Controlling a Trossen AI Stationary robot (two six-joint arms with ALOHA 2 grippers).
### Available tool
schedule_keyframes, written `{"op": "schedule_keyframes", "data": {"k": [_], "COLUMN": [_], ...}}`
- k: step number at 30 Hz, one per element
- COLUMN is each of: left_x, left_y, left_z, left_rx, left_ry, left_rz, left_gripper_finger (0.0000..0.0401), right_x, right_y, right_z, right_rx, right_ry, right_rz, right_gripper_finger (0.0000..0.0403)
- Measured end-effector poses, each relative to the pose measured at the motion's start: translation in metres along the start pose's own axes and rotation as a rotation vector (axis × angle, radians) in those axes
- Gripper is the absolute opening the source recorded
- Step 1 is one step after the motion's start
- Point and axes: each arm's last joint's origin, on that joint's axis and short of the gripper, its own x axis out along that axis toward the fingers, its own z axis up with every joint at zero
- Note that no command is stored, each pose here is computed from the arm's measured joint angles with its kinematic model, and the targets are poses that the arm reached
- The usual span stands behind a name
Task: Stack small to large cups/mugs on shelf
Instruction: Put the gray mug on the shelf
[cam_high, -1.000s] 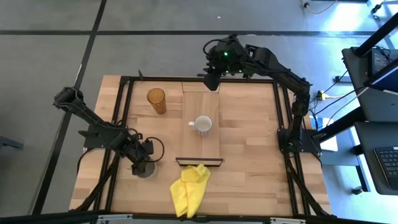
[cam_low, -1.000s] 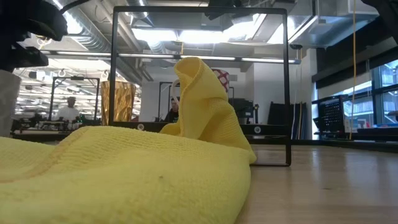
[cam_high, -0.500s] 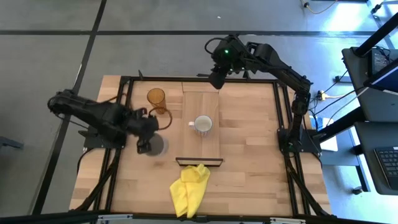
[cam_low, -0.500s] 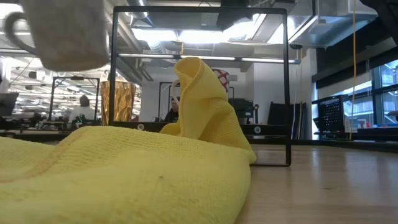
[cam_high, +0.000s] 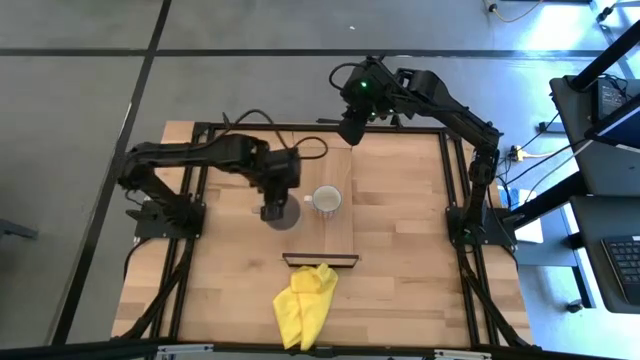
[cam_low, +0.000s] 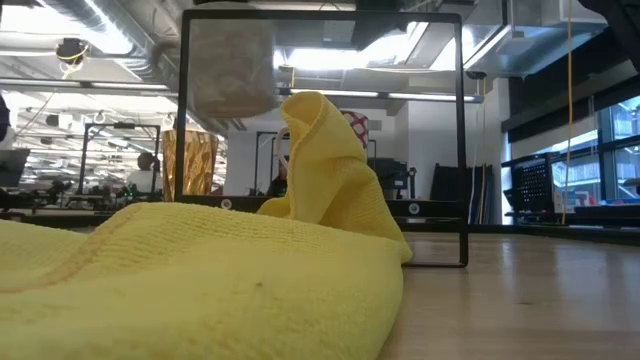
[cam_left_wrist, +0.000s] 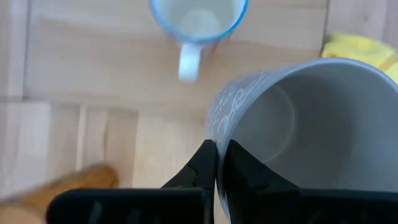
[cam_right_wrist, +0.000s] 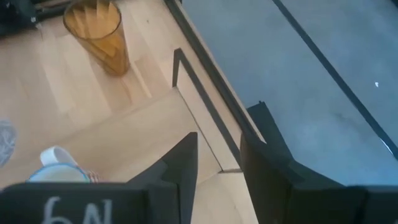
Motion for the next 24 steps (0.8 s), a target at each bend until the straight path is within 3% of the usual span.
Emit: {"op": "schedule_keyframes", "data": {"k": [8, 11, 16, 24], "left_x": [0.035, 0.044, 0.047, 0.046], "left_y": [-0.004, -0.007, -0.009, -0.015], "left_z": [0.021, 0.029, 0.041, 0.044], "left_rx": [0.027, 0.035, 0.033, 0.033], "left_ry": [0.073, 0.037, -0.061, -0.095], "left_rz": [-0.090, -0.107, -0.157, -0.166], "left_gripper_finger": [0.0008, 0.0008, 0.0008, 0.0008], "right_x": [0.000, 0.000, 0.001, 0.003], "right_y": [-0.001, -0.003, -0.008, -0.019], "right_z": [-0.001, -0.001, -0.001, 0.002], "right_rx": [-0.011, -0.008, -0.005, 0.007], "right_ry": [0.010, 0.010, 0.010, -0.014], "right_rz": [-0.008, -0.012, -0.022, -0.043], "right_gripper_finger": [0.0123, 0.0123, 0.0123, 0.0123]}}
